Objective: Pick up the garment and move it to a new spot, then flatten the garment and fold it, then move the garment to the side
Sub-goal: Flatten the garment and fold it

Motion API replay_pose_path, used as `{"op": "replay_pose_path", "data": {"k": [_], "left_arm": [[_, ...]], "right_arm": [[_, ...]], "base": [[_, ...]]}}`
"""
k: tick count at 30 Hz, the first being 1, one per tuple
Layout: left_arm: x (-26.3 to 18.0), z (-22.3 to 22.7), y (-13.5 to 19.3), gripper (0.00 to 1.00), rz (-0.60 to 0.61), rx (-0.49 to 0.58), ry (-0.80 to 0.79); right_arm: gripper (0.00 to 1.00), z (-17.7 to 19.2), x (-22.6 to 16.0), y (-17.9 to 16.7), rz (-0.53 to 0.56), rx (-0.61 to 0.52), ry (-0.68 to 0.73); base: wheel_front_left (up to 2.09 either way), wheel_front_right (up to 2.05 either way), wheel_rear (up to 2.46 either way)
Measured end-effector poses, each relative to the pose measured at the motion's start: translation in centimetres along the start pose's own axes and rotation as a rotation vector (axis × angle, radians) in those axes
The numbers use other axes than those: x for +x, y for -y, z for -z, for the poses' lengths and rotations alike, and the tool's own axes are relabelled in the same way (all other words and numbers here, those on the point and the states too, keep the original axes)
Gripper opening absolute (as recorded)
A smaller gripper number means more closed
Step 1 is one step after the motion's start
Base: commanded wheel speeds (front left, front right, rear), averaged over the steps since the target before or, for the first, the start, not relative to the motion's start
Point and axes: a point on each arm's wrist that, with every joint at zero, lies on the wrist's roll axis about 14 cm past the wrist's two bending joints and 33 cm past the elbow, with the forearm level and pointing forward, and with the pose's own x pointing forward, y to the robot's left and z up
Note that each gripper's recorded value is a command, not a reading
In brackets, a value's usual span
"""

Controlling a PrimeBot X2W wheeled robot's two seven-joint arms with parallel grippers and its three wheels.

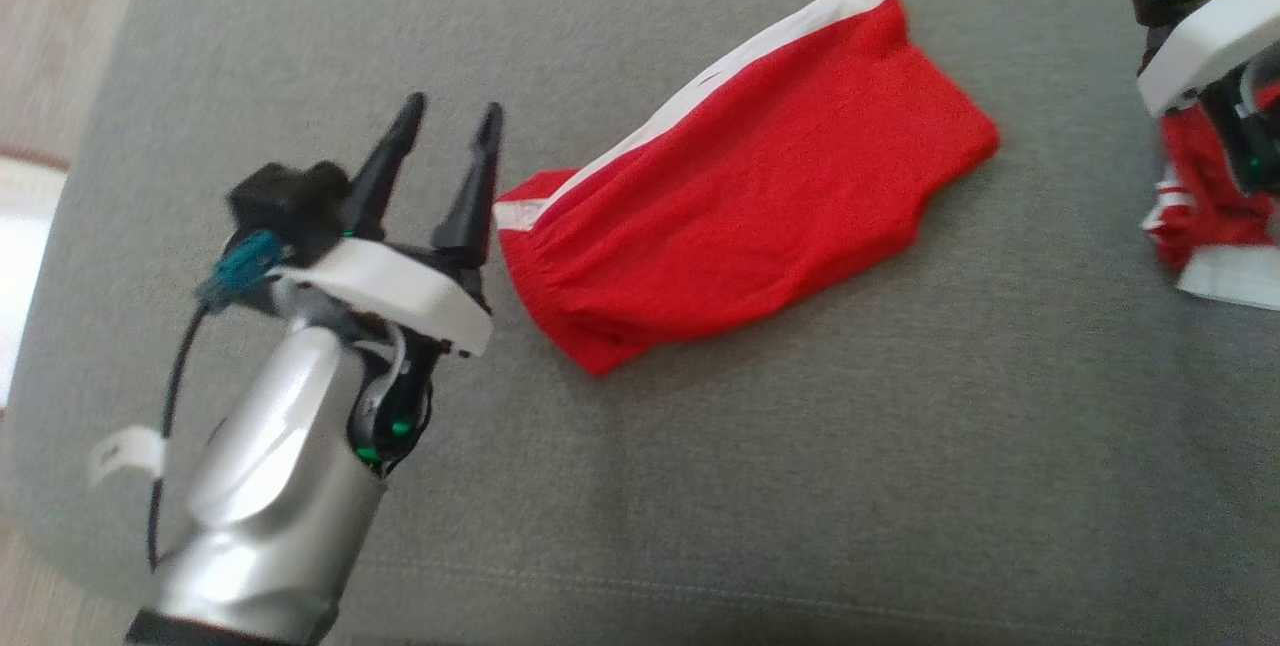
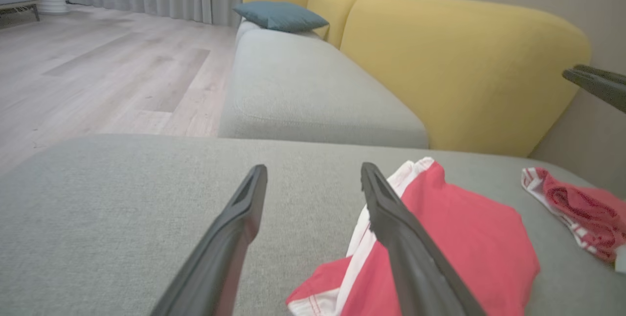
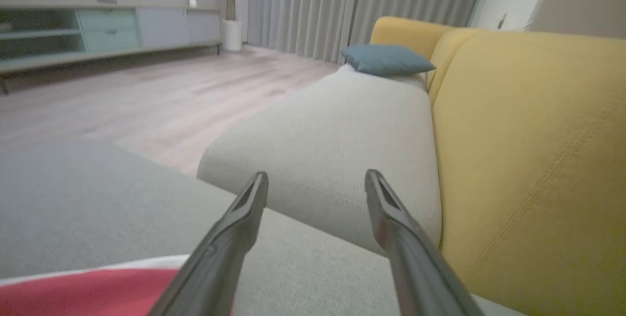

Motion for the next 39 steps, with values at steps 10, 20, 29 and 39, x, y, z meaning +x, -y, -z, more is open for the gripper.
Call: {"op": "replay_pose_path", "data": {"k": [10, 20, 29, 39], "left_arm": [[-2.9, -3.7, -0.1, 1.00, -0.097, -0.076, 0.157], [-6.2, -3.8, 1.1, 1.00, -0.109, -0.049, 0.188], [-8.3, -2.2, 1.4, 1.00, -0.116, -0.008, 0.150], [-8.5, -0.9, 1.2, 1.00, -0.125, -0.022, 0.112]], "right_arm": [[1.00, 0.7, -8.7, -1.0, 0.127, 0.199, 0.119], [1.00, 2.6, -15.8, -3.8, 0.250, 0.291, 0.167], [1.00, 5.4, -19.1, -6.6, 0.307, 0.360, 0.120], [1.00, 6.7, -18.9, -7.2, 0.309, 0.382, 0.070]], "base": [[0.00, 0.00, 0.00], [0.00, 0.00, 0.00], [0.00, 0.00, 0.00], [0.00, 0.00, 0.00]]}}
